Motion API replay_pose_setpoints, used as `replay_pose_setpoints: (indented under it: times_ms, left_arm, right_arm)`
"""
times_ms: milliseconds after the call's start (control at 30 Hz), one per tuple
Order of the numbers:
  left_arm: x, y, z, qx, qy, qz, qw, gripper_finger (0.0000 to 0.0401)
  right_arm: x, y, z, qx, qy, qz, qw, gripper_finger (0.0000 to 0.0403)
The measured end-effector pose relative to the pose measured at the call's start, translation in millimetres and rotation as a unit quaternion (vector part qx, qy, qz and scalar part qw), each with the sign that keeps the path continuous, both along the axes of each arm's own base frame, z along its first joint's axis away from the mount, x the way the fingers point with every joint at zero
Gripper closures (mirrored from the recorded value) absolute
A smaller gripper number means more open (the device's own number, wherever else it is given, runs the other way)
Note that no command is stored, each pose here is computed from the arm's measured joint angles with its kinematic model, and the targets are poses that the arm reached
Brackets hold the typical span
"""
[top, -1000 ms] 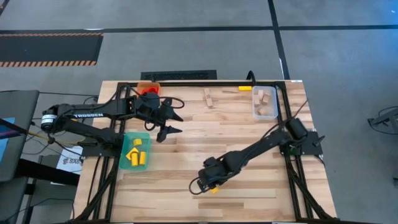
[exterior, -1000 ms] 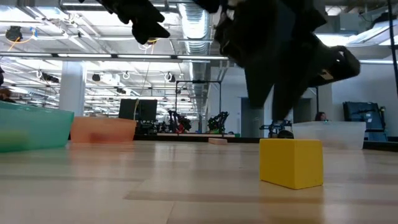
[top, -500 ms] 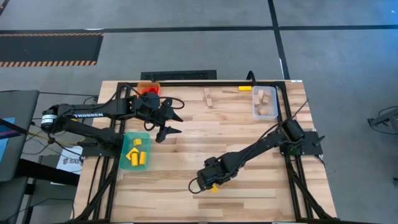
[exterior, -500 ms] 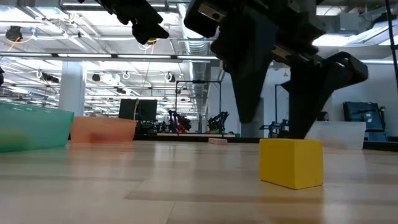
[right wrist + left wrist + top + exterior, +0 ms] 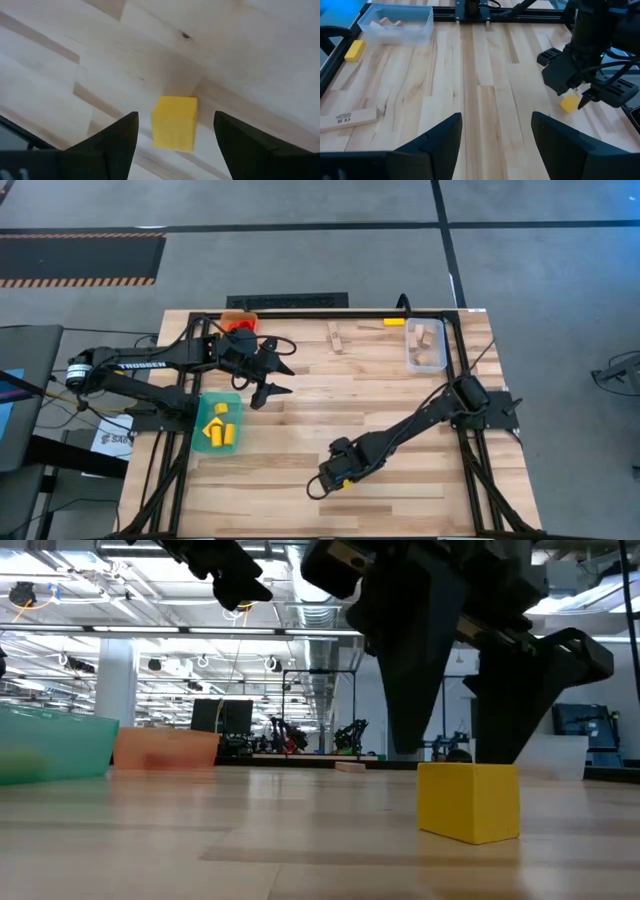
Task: Sort & place blocks by color
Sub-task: Put the yellow wooden block into the green bin
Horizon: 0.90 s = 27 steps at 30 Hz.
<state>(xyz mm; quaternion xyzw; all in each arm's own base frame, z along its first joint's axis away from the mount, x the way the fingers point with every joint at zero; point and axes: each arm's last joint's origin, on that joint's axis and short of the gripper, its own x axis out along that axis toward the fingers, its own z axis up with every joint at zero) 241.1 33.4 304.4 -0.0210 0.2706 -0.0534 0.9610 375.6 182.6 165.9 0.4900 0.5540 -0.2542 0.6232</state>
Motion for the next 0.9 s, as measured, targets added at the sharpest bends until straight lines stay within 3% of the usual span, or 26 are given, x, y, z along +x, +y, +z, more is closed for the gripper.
replay_pose_setpoints:
  times_ms: [233,500,633,833,900]
  left_arm:
    - [0.2,0.0,0.1,0.000,-0.001,0.000,1.000,0.0176]
    - [0.8,0.2,-0.3,0.004,-0.001,-0.002,1.000,0.0176]
    - [0.8,0.3,-0.4,0.009,-0.001,-0.001,1.000,0.0176]
    - [0.9,0.4,-0.3,0.011,-0.002,-0.001,1.000,0.0176]
    - [0.8,0.4,-0.4,0.011,-0.001,0.000,1.000,0.0176]
  right_arm:
    - [4.2,9.0,-21.6,0.004,0.007,0.014,1.000,0.0121]
    - [4.6,10.7,-26.5,0.001,0.011,0.011,1.000,0.0129]
    - [3.6,9.7,-26.4,-0.001,0.015,0.011,1.000,0.0168]
    - [5.8,10.7,-19.5,-0.014,0.017,0.041,0.999,0.0281]
    - [5.5,9.2,-14.8,-0.031,0.024,0.060,0.997,0.0282]
